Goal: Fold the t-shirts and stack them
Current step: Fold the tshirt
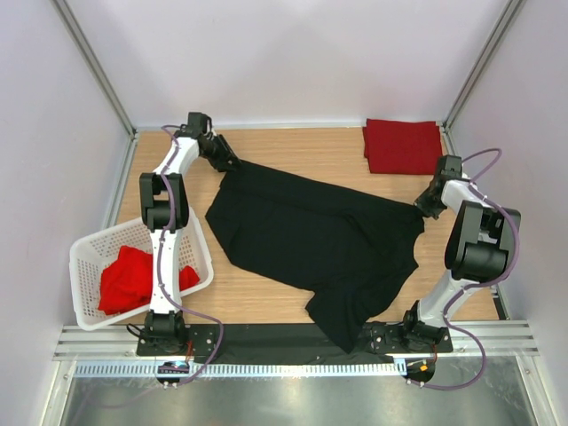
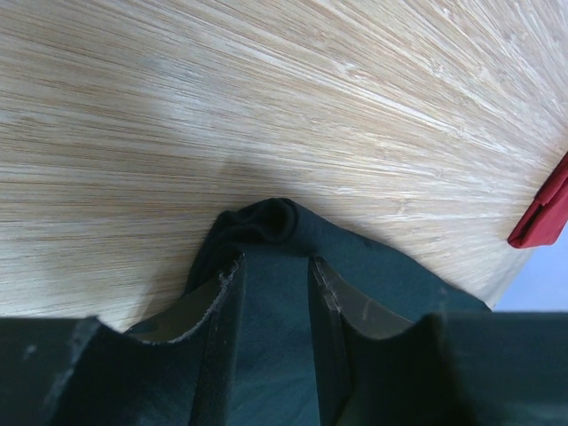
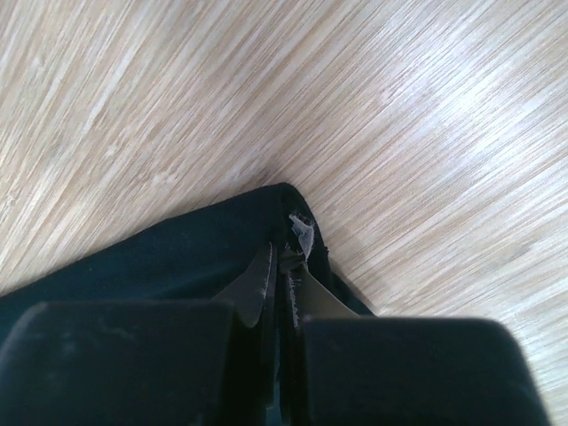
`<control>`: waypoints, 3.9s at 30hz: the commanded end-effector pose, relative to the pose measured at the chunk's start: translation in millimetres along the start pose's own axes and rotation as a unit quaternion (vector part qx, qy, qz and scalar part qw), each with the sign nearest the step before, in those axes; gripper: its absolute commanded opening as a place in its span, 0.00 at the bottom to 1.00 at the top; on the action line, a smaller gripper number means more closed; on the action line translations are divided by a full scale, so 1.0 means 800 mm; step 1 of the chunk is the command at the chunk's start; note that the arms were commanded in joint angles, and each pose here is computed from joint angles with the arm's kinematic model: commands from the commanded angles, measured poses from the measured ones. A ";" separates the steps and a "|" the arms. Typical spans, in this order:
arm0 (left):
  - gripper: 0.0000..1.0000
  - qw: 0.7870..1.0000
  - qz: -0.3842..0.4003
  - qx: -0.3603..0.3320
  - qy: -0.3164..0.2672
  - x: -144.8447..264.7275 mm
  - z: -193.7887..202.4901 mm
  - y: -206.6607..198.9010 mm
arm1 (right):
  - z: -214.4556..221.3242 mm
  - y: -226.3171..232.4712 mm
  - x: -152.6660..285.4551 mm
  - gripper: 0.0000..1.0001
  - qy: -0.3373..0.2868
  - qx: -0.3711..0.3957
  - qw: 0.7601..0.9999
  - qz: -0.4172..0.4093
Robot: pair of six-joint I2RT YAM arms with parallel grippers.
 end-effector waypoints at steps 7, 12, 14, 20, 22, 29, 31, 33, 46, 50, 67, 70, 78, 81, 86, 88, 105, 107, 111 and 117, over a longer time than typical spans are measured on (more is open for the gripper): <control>0.59 0.998 -0.052 -0.007 -0.032 0.034 0.002 -0.002 | -0.054 0.008 0.038 0.39 -0.008 0.073 0.994 0.087; 0.58 0.998 -0.049 -0.013 -0.037 0.072 0.019 -0.020 | -0.048 0.028 0.079 0.52 -0.010 0.129 0.985 0.113; 0.58 0.996 -0.068 -0.039 -0.045 0.091 0.035 -0.028 | -0.040 0.039 0.106 0.55 -0.031 0.148 0.983 0.101; 0.56 0.986 -0.111 -0.105 -0.066 0.152 0.097 -0.034 | 0.037 0.087 0.154 0.58 -0.012 0.181 0.982 -0.056; 0.55 0.982 -0.125 -0.120 -0.071 0.168 0.119 -0.030 | 0.074 0.107 0.157 0.55 0.006 0.191 0.973 -0.132; 0.49 0.982 -0.104 -0.154 -0.031 0.192 0.214 -0.024 | 0.146 0.159 0.157 0.24 0.038 0.253 0.938 -0.233; 0.49 0.983 -0.091 -0.159 -0.015 0.193 0.239 -0.027 | 0.159 0.169 0.148 0.17 0.044 0.273 0.933 -0.232; 0.48 0.982 -0.081 -0.171 0.001 0.195 0.266 -0.023 | 0.165 0.177 0.134 0.15 0.058 0.286 0.930 -0.224; 0.47 0.980 -0.073 -0.183 0.036 0.200 0.303 0.005 | 0.155 0.187 0.098 0.20 0.024 0.359 0.927 -0.110; 0.47 0.980 -0.068 -0.184 0.040 0.201 0.303 0.002 | 0.150 0.190 0.091 0.22 0.016 0.369 0.924 -0.094; 0.47 0.976 -0.072 -0.202 0.044 0.202 0.300 -0.004 | 0.153 0.189 0.077 0.34 0.024 0.386 0.919 -0.073; 0.47 0.976 -0.073 -0.203 0.041 0.203 0.299 -0.003 | 0.153 0.189 0.073 0.35 0.027 0.392 0.917 -0.070; 0.46 0.976 -0.073 -0.203 0.043 0.202 0.299 -0.002 | 0.146 0.191 0.074 0.20 0.022 0.409 0.911 -0.059; 0.45 0.976 -0.073 -0.202 0.043 0.200 0.299 -0.003 | 0.141 0.194 0.083 0.09 0.022 0.410 0.910 -0.066; 0.43 0.976 -0.073 -0.200 0.044 0.199 0.299 -0.003 | 0.133 0.206 0.115 0.01 0.049 0.404 0.907 -0.104; 0.43 0.977 -0.072 -0.198 0.046 0.200 0.300 -0.004 | 0.133 0.208 0.124 0.01 0.068 0.396 0.908 -0.116; 0.44 0.980 -0.052 -0.180 0.074 0.200 0.306 -0.009 | 0.159 0.220 0.149 0.04 0.212 0.362 0.880 -0.224; 0.44 0.979 -0.052 -0.178 0.080 0.196 0.307 -0.009 | 0.156 0.215 0.147 0.18 0.214 0.349 0.883 -0.230; 0.46 0.980 -0.040 -0.177 0.081 0.188 0.304 -0.013 | 0.133 0.187 0.153 0.48 0.170 0.320 0.908 -0.213; 0.47 0.981 0.007 -0.170 0.095 0.160 0.301 -0.039 | 0.100 0.108 0.164 0.51 0.110 0.195 0.957 -0.187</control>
Point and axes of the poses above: each gripper's point midway between its finger pads, its own x axis back along the fingers, its own y axis along the line the jaws close on, z = x × y, the point moved 9 cm from there along x, back along the fingers, and after that the axes turned 11 degrees about x, right-handed, at the moved point
